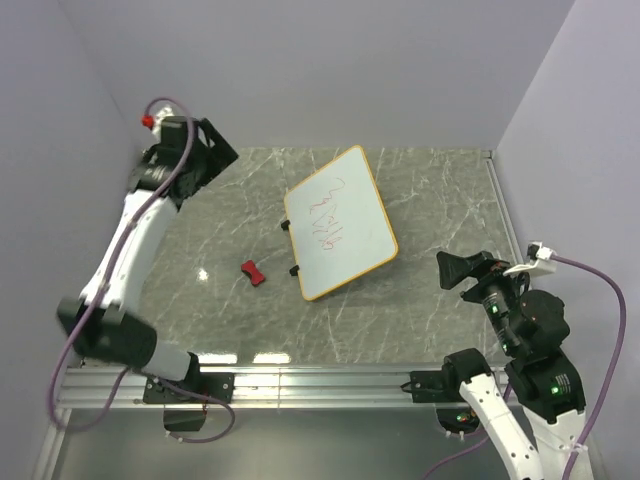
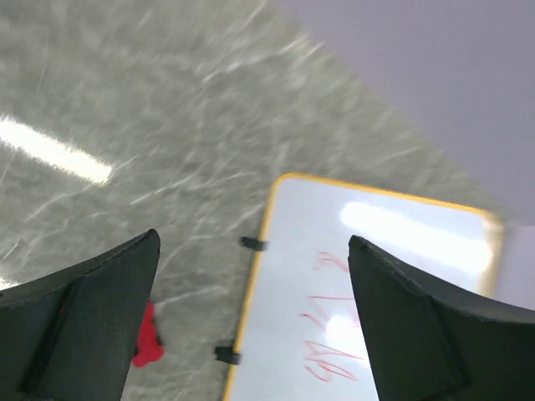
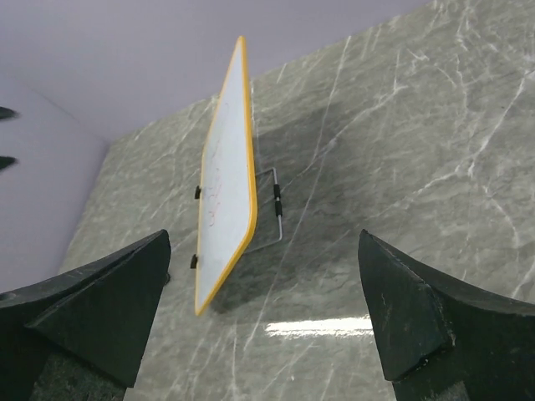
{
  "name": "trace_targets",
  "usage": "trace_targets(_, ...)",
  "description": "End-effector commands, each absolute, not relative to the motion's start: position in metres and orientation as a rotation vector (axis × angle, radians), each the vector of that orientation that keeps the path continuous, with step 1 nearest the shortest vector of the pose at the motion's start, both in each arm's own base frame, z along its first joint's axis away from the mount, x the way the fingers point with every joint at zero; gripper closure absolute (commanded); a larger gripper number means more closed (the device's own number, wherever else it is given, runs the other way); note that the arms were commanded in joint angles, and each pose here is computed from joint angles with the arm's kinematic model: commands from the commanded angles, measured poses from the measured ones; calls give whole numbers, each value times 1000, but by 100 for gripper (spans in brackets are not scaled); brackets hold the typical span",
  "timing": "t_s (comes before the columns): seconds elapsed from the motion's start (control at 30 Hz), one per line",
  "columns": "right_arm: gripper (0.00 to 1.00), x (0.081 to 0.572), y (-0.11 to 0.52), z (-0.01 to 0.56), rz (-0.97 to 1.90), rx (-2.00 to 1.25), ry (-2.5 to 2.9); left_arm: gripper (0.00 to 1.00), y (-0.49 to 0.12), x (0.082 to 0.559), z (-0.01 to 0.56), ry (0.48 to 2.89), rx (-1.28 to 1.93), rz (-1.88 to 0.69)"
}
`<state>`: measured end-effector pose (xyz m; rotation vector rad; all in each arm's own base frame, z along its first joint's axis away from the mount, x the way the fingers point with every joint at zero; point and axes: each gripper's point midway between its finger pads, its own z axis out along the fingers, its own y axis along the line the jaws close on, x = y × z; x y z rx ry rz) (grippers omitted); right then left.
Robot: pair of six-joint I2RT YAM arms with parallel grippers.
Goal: Erase the whiteboard
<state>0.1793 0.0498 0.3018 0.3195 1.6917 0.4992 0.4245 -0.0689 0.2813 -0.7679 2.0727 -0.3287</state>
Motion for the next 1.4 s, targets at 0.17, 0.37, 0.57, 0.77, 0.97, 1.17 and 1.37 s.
trace_targets(0.17, 0, 176, 68, 290, 595, 309, 1785, 1, -63, 408, 253, 2168, -762, -359)
trace_targets(0.37, 0, 184, 81, 271, 601, 260, 1896, 1, -92, 404, 169, 2375, -657, -92)
trace_targets(0.57, 0, 190, 83, 283, 601, 250, 1896, 12, -113, 370, 116, 2482, -843, 98)
trace_targets(0.77, 0, 198, 78, 288, 528, 225, 1919, 16, -129, 348, 95, 2535, -886, 135)
trace_targets(0.97, 0, 201, 76, 282, 492, 198, 1936, 22, -135, 314, 74, 2562, -913, 72)
trace_targets(1.17, 0, 200, 79, 278, 507, 184, 1949, 26, -137, 303, 53, 2572, -859, -5)
trace_targets(1.37, 0, 200, 82, 274, 502, 159, 1962, 31, -134, 299, 36, 2579, -854, 15)
